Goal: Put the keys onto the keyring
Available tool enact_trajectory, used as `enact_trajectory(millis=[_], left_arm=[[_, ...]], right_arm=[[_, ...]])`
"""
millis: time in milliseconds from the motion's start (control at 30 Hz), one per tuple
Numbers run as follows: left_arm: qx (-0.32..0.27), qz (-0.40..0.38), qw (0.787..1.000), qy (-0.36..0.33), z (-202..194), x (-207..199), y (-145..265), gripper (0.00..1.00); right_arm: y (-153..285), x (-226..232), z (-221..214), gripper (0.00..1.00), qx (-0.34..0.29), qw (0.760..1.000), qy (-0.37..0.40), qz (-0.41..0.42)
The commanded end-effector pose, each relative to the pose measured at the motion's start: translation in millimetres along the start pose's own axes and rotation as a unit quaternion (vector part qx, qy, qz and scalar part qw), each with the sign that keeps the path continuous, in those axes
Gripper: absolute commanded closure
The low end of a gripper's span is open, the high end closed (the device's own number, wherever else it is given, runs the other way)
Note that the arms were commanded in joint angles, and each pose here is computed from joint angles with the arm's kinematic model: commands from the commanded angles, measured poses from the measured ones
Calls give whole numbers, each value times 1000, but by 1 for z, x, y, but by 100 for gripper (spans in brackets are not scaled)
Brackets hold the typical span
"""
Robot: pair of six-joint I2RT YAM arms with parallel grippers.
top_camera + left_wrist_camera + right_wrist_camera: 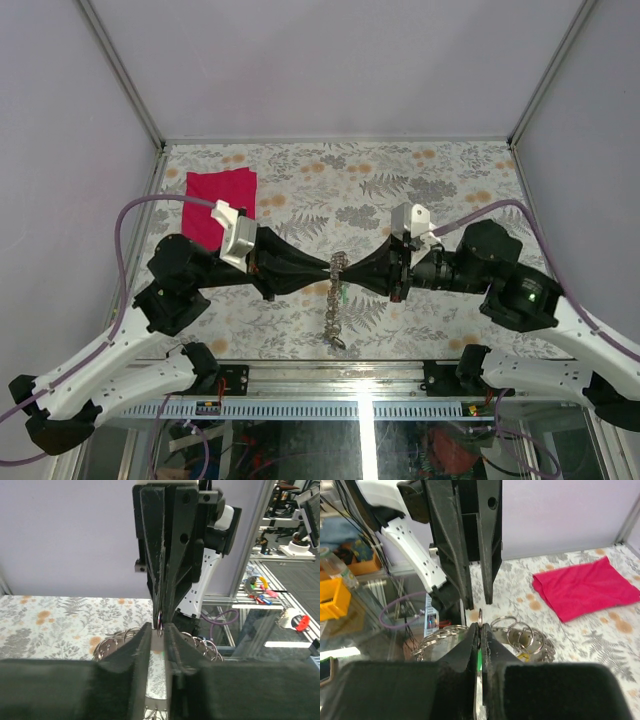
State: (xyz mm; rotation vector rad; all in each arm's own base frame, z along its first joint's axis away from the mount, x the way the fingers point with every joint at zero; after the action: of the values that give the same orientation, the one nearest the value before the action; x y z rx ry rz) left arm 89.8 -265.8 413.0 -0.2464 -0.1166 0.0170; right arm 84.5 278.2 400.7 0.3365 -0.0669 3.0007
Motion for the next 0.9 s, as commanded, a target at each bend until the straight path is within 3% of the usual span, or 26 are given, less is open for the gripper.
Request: enact_trajectory(millis=[0,200,333,867], left_arm=[[-30,18,999,-41,28,2,5,78],[19,24,999,-33,7,8,3,72],[31,15,999,-27,-2,9,0,71],[72,-42,997,1,-39,4,-11,63]], right_arm=[[22,2,21,100,83,995,54,-27],[41,-6,12,100,248,965,41,-69],[41,-13,-2,100,326,941,17,-85],[19,-13,-3,100,341,938,14,-52]])
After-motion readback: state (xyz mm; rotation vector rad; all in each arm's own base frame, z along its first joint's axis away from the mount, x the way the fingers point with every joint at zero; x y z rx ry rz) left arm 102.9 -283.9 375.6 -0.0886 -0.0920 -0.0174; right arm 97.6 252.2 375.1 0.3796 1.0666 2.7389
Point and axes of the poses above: each gripper's point midway between its finger pads, its own y axis back along the fingers, its own x axis along the line the jaws close on, z = x × y, the point moved 2 cm from there along y, back along the fingers, and after that the axes turned 9 degrees about -y, right-handed, at the moved point
